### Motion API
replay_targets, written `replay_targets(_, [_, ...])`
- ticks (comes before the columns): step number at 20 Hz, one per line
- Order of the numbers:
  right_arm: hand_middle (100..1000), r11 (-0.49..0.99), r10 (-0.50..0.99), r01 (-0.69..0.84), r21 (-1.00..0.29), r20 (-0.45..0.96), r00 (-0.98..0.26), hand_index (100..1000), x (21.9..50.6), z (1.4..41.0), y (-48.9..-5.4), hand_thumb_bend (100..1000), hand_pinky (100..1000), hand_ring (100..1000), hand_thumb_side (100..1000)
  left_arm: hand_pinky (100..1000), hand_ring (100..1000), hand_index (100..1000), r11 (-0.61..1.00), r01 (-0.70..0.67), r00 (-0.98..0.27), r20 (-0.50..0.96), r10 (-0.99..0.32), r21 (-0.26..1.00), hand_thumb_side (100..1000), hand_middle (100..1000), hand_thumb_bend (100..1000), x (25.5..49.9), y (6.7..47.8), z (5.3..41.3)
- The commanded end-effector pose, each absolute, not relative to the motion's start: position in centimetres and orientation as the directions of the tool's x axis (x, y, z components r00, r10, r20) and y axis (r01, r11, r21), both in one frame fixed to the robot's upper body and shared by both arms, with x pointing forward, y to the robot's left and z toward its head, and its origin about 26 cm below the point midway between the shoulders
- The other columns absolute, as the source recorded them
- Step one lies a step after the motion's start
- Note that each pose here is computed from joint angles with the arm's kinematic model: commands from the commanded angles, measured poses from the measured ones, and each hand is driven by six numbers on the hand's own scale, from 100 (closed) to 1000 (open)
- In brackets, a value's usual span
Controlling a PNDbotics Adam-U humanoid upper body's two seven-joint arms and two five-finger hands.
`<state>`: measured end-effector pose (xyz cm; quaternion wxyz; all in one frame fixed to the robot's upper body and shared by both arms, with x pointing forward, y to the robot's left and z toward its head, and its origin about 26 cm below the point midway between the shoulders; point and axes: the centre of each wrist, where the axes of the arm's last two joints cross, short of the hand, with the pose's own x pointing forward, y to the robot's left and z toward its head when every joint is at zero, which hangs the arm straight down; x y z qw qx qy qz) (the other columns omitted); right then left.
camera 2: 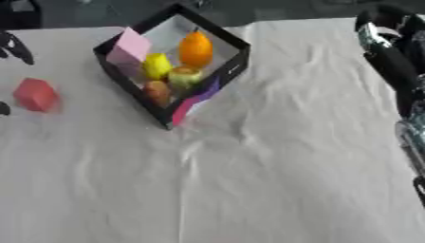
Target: Pick up objects on the table and place them in the box.
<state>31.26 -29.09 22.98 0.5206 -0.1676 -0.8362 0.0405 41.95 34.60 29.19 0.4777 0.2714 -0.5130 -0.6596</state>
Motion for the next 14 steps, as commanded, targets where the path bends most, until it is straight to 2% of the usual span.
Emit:
replay_targets(1, [794, 0.938, 0.333, 0.241, -0.249, 0.838, -0.432, 875, 31.0, 24.0, -29.0, 227, 850, 782, 520, 862, 871, 799, -0.025, 0.331, -0.371, 0.106, -0.923, 0.943, 100, 803, 686, 42.1, 35.2, 30.1])
replay_targets(10, [794, 0.94, 0.33, 0.236, -0.247, 0.837, -0.437, 875, 31.0, 24.0, -28.9, 228, 850, 781, 521, 863, 874, 795, -0.006, 0.345, -0.315, 0.11, -0.943, 0.939, 100, 806, 660, 43.4, 36.0, 29.0])
replay_targets(14, [794, 0.94, 0.33, 0.235, -0.248, 0.839, -0.433, 875, 31.0, 23.9, -28.9, 228, 850, 781, 526, 866, 881, 799, -0.025, 0.347, -0.3, 0.086, -0.95, 0.937, 100, 813, 701, 43.7, 36.2, 28.5])
